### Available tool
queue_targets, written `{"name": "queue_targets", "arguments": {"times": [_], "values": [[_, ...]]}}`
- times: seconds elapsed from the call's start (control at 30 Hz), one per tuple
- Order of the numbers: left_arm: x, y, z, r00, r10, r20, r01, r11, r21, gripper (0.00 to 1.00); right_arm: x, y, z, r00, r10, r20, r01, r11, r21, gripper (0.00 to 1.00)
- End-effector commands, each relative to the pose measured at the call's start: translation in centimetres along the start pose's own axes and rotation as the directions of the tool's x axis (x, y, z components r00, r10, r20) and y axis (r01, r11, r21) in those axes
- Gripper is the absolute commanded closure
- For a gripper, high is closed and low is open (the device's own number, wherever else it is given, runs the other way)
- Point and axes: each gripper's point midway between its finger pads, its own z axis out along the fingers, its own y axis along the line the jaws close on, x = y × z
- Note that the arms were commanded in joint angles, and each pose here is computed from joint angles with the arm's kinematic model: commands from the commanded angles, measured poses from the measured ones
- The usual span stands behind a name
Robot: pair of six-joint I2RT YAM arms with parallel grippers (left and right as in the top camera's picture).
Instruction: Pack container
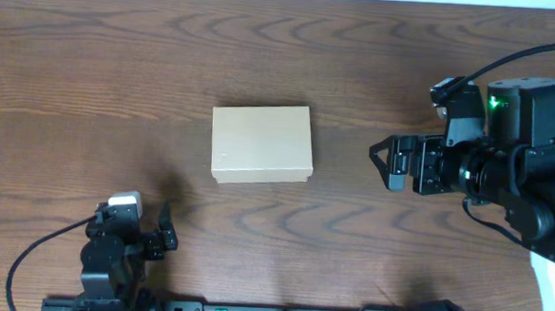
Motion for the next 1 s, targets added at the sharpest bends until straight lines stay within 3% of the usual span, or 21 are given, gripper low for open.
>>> {"name": "queue_targets", "arguments": {"times": [0.0,0.97], "values": [[1.1,-0.2,0.7,1.000,0.013,-0.022,-0.013,1.000,0.016,0.05,-0.1,0.2,-0.3,1.000,-0.012,0.008,0.012,1.000,-0.002,0.01],[2.6,-1.2,2.1,0.997,0.071,-0.037,-0.068,0.996,0.056,0.05,-0.1,0.2,-0.3,1.000,-0.012,0.008,0.012,1.000,-0.002,0.01]]}}
